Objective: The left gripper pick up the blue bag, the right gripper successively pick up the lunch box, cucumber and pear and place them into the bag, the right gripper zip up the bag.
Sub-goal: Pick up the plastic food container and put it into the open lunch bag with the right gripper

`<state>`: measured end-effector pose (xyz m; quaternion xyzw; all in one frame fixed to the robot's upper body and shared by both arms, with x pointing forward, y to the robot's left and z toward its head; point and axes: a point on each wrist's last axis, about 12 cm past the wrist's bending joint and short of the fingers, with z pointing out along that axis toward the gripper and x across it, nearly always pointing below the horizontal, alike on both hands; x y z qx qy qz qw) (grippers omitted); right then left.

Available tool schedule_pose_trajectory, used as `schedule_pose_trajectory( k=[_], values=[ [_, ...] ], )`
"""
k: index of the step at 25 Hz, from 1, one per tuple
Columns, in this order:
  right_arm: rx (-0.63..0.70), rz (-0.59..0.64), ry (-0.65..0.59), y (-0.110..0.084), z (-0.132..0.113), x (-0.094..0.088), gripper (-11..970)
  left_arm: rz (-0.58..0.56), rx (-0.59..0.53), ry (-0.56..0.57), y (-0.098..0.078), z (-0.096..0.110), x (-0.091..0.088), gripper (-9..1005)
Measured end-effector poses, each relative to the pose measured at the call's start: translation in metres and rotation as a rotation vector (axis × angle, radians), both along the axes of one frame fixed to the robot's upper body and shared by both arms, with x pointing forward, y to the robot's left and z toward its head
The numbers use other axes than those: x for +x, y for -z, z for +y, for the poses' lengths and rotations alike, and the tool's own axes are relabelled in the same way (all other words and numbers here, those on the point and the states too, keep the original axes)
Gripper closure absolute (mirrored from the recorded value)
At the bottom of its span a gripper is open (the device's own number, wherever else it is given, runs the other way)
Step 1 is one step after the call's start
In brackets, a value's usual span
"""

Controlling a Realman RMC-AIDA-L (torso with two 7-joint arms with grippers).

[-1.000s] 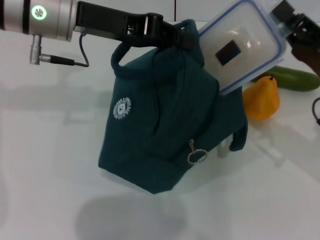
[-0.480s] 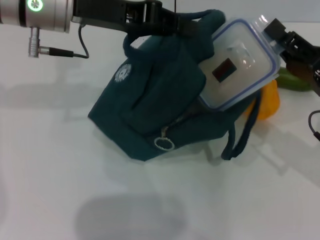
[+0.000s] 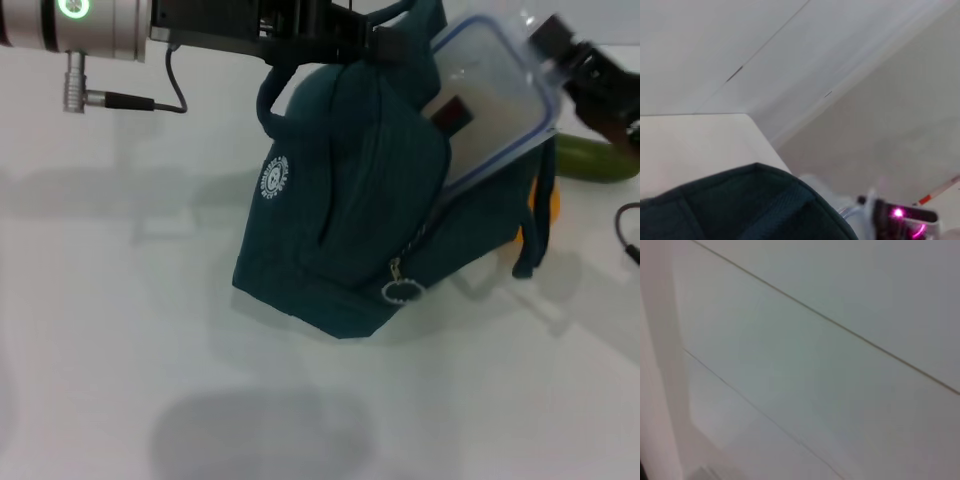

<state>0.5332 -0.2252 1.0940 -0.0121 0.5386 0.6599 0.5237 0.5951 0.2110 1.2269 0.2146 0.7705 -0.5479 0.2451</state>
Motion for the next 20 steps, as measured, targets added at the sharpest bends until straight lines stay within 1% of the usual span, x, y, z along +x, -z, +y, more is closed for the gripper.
schedule_pose_trajectory(
  k=[8, 16, 20],
  values=[
    [-0.081, 0.053, -0.008, 0.012, 0.01, 0.0, 861, 0.002, -0.036, 0.009, -0.003, -0.001, -0.002, 929],
    [-0.122, 0.088, -0.042, 0.015, 0.018, 0.004, 860, 0.006, -0.045, 0.005, -0.001, 0.001, -0.003, 930],
    [-0.142, 0.098, -0.079, 0.014, 0.024, 0.007, 859, 0.014, -0.047, 0.006, 0.002, 0.001, -0.004, 930]
  ],
)
